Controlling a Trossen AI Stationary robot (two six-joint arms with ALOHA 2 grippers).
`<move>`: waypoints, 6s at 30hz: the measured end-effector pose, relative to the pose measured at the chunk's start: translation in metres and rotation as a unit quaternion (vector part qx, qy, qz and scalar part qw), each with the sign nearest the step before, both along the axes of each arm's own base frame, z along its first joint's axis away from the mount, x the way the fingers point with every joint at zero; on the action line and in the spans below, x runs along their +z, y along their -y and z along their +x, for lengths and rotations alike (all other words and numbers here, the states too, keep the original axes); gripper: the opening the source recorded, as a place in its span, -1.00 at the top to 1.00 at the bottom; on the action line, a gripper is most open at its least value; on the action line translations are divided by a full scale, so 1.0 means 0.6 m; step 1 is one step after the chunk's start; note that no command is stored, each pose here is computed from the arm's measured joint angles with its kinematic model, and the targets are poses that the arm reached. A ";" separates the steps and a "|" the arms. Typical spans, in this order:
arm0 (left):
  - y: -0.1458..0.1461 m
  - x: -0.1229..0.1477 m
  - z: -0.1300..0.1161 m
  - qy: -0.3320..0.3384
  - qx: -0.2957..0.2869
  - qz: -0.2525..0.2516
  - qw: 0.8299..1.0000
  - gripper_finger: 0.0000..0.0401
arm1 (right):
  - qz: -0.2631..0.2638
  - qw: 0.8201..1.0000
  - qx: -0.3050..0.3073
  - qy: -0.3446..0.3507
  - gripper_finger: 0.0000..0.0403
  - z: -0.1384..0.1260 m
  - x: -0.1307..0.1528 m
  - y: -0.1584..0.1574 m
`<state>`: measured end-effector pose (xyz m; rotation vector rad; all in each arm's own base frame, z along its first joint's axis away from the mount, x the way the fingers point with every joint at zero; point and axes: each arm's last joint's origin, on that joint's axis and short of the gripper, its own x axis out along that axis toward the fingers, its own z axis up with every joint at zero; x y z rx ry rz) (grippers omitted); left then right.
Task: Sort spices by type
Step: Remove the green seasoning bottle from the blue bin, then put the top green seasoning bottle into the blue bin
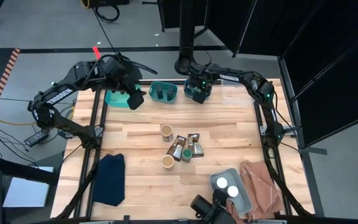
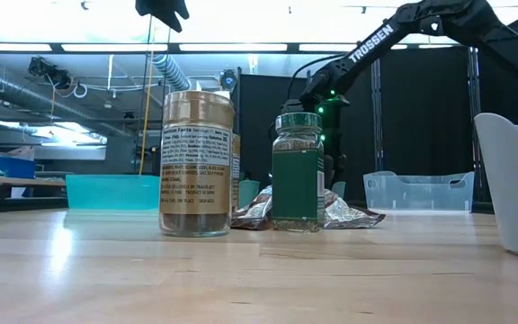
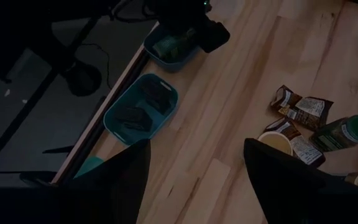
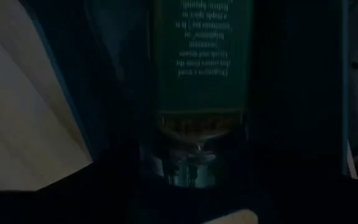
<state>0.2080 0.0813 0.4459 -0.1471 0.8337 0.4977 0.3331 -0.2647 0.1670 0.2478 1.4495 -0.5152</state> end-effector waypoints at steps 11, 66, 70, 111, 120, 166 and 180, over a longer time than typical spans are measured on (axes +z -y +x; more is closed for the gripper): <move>0.000 0.000 0.000 0.000 0.003 0.003 1.000 -0.32 | 0.020 1.000 0.001 -0.014 -0.17 -0.006 -0.022 -0.004; -0.001 0.001 0.000 0.000 0.004 0.011 1.000 -0.32 | -0.150 0.919 0.247 -0.269 -0.06 0.068 0.176 -0.150; -0.001 0.001 0.000 -0.001 0.004 0.011 1.000 -0.32 | -0.174 0.889 0.299 -0.300 -0.06 0.085 0.164 -0.199; 0.001 0.001 0.001 0.005 -0.014 -0.006 1.000 -0.32 | -0.159 0.662 0.481 -0.552 -0.57 0.009 -0.044 -0.339; 0.001 0.001 0.001 0.006 -0.013 -0.006 1.000 -0.32 | -0.155 0.764 0.403 -0.479 -0.45 0.029 -0.011 -0.347; -0.004 -0.038 0.018 -0.014 -0.019 -0.027 0.999 -0.32 | 0.036 0.984 0.174 0.000 -0.49 -0.059 0.177 -0.240; -0.004 -0.039 0.019 -0.014 -0.016 -0.025 0.999 -0.32 | 0.009 0.984 0.176 0.034 -0.50 -0.061 0.118 -0.208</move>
